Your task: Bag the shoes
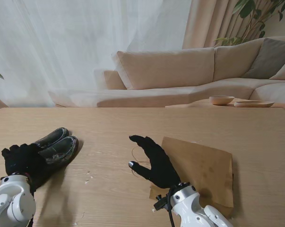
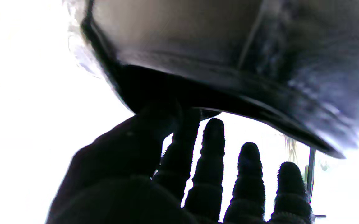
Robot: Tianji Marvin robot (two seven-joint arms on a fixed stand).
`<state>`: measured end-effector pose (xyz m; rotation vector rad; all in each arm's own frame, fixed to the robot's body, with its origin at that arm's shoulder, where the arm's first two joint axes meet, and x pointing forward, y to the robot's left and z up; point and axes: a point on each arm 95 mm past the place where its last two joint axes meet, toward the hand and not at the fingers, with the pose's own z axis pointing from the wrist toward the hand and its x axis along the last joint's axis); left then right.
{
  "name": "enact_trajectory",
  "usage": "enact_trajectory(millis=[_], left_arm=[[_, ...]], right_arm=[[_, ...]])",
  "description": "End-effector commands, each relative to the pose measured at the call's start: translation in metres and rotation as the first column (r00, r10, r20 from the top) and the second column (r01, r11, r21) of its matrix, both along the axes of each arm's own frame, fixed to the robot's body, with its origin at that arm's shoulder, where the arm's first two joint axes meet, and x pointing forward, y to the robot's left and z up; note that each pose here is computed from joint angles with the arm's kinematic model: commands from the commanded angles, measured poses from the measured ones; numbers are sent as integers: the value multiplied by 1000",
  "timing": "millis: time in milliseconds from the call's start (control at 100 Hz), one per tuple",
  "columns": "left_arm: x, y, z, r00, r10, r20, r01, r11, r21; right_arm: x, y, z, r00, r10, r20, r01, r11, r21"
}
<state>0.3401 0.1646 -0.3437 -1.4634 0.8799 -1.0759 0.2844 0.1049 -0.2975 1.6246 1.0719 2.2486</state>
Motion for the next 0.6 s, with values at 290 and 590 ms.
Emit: enact_trajectory(millis=[290,590], left_arm=[[-8,6,13,999,-35,20,35,999,12],[0,18,13,998,-16,-59,16,1000,-1]], right_arm=[[-3,4,0,1000,16,-9,-16,1000,1],[-3,5,0,1000,18,-9,-18,1000,-4]])
